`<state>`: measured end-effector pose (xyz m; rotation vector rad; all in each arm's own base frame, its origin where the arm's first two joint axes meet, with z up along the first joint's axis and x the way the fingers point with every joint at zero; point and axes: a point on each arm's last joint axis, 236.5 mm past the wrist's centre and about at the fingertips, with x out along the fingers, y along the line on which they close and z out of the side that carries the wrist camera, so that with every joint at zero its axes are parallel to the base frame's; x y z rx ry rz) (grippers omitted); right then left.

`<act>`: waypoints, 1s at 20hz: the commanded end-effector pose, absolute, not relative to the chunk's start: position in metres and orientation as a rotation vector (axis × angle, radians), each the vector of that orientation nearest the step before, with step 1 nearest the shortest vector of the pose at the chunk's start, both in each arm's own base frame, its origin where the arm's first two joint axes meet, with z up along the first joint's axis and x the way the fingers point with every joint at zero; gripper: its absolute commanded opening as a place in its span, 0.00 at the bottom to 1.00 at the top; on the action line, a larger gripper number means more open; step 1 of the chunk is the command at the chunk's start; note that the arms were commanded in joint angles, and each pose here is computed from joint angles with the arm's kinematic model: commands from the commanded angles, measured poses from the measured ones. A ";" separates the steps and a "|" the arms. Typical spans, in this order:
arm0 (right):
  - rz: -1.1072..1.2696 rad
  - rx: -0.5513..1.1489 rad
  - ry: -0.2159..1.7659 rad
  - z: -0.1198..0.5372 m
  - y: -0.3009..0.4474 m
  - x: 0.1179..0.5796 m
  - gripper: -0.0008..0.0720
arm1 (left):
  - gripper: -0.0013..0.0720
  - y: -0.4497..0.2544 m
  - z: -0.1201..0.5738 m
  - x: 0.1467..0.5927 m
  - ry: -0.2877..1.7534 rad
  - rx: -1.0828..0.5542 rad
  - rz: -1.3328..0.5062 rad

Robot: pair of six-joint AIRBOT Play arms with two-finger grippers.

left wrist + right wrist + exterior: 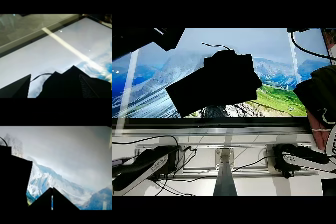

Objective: Fold the clothes and pants, and hang the long-sleeved shirts on hangers.

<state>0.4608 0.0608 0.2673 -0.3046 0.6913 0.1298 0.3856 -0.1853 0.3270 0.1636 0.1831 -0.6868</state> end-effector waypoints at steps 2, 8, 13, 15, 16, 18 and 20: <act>0.131 -0.304 0.691 0.267 0.061 0.461 0.04 | 0.98 -0.185 0.327 0.385 0.183 0.164 -0.687; 0.131 -0.304 0.691 0.267 0.061 0.461 0.04 | 0.98 -0.185 0.327 0.385 0.183 0.164 -0.687; 0.149 -0.279 0.690 0.267 0.067 0.460 0.04 | 0.98 -0.185 0.327 0.385 0.183 0.164 -0.687; 0.199 -0.197 0.704 0.263 0.084 0.458 0.04 | 0.98 -0.185 0.327 0.385 0.183 0.164 -0.687; 0.257 -0.158 0.741 0.253 0.099 0.453 0.04 | 0.98 -0.186 0.328 0.385 0.182 0.160 -0.689; 0.410 -0.145 0.858 0.219 0.131 0.434 0.04 | 0.98 -0.190 0.331 0.383 0.178 0.121 -0.705; 0.548 -0.260 0.978 0.166 0.156 0.411 0.04 | 0.98 -0.192 0.329 0.380 0.190 0.121 -0.718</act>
